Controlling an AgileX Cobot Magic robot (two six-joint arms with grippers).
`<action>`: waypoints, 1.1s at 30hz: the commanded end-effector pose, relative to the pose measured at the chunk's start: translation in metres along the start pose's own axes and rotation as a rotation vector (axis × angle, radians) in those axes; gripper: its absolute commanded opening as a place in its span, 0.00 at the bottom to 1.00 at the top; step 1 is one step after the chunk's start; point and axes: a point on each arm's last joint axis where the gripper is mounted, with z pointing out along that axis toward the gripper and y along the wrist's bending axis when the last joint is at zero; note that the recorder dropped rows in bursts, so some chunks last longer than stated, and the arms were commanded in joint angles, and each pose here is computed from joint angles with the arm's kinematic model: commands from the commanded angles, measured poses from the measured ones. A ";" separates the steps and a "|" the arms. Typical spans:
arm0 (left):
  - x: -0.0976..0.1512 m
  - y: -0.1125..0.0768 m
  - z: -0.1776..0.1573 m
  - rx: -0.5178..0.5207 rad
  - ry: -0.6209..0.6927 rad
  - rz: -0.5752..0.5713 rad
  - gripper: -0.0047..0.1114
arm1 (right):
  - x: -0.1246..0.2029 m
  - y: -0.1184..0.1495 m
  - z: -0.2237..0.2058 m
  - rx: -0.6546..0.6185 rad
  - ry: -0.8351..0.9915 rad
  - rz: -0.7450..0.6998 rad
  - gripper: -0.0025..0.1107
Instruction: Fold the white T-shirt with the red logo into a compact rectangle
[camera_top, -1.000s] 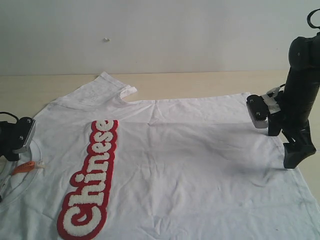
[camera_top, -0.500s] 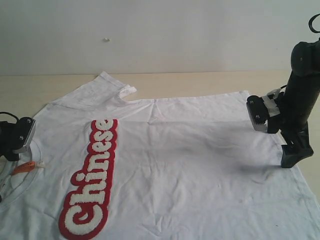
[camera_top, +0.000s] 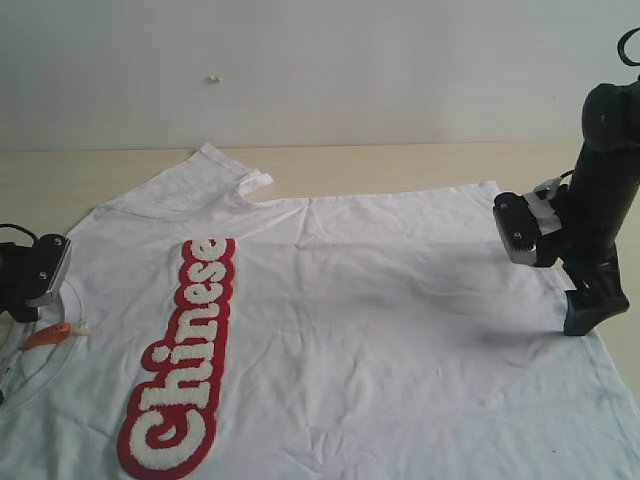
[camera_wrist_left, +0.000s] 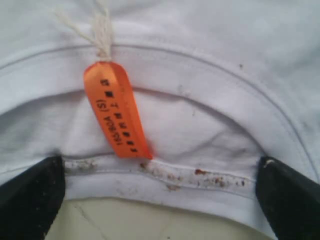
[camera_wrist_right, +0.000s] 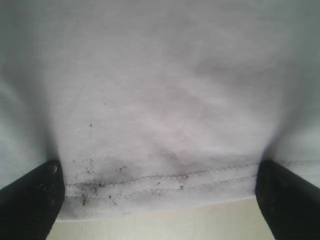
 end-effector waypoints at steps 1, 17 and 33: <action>0.000 0.003 0.007 -0.020 -0.004 -0.004 0.94 | 0.003 0.005 0.018 -0.044 0.018 -0.032 0.95; 0.000 0.003 0.007 -0.020 -0.004 -0.004 0.94 | 0.003 0.005 0.018 -0.044 0.018 -0.030 0.95; 0.000 0.003 0.007 -0.020 -0.004 -0.004 0.94 | 0.001 -0.002 0.019 0.035 -0.004 -0.016 0.92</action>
